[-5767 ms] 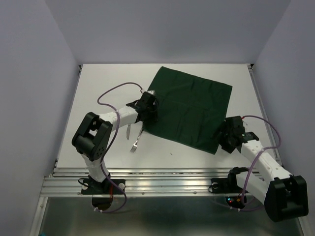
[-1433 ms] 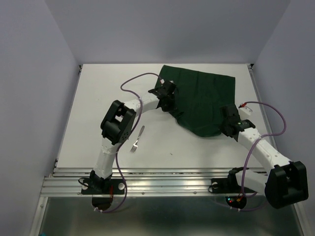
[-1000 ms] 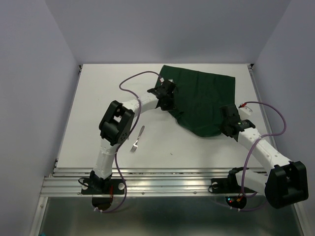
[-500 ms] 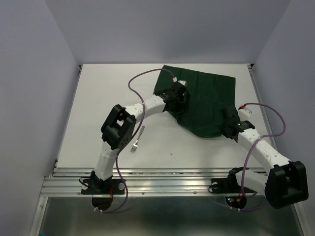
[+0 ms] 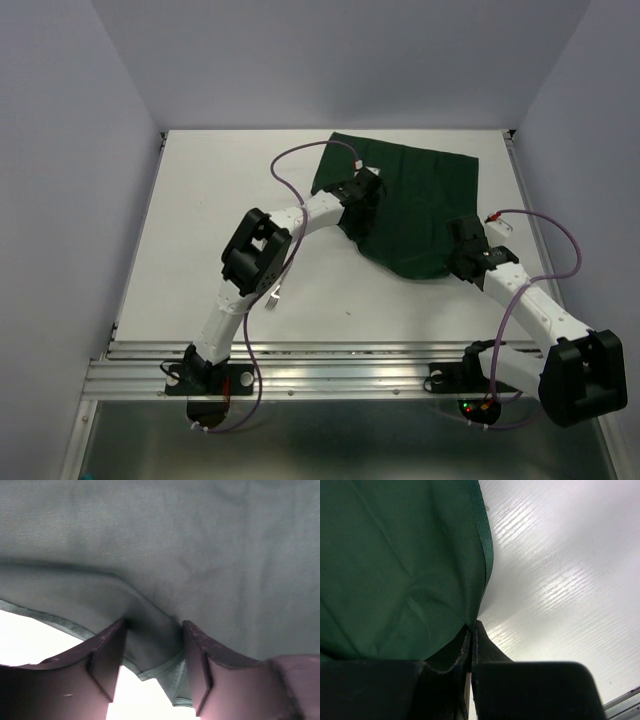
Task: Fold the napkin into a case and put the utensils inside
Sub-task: Flatten out the crumpled napkin at the center of the board.
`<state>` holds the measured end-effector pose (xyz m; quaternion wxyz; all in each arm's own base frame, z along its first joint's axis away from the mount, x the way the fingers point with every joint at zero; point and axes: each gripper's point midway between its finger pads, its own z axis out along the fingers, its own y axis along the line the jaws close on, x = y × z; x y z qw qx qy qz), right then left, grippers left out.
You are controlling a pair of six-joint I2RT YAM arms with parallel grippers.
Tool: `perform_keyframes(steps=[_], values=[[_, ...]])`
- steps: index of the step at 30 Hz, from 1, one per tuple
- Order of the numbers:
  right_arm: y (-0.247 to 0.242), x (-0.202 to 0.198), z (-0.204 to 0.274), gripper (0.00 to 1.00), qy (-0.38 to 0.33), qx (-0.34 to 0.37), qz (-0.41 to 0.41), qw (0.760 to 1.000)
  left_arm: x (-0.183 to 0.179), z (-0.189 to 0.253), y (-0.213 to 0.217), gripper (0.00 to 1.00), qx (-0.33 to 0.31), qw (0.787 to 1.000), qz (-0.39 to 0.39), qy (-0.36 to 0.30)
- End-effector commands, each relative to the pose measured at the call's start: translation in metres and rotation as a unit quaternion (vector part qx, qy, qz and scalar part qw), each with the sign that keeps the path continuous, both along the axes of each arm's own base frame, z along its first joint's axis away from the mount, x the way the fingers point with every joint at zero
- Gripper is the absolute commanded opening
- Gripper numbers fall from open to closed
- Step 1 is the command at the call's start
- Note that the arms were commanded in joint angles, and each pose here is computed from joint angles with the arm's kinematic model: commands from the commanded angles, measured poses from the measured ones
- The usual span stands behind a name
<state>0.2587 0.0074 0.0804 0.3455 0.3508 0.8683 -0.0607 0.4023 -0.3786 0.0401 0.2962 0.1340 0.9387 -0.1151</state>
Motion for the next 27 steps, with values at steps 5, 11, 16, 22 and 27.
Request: perform_keyframes(steps=[5,11,16,22,27], values=[[-0.004,0.005,0.008,0.01,-0.021,-0.003,-0.010,1.000,0.010,0.029,0.001,0.25,0.007,1.000,0.000,-0.030],[-0.005,0.005,0.008,0.01,-0.021,-0.005,-0.010,1.000,0.002,0.041,0.023,0.00,0.041,0.998,0.014,-0.034],[-0.006,0.004,0.010,0.01,-0.023,-0.007,-0.010,1.000,-0.018,0.062,0.056,0.00,0.071,0.997,0.011,-0.039],[-0.006,0.005,0.010,0.01,-0.023,-0.008,-0.013,1.000,-0.049,0.055,0.099,0.19,0.111,0.994,0.008,-0.014],[-0.006,0.005,0.008,0.01,-0.019,-0.008,-0.013,1.000,-0.063,0.050,0.126,0.66,0.129,0.991,0.024,-0.002]])
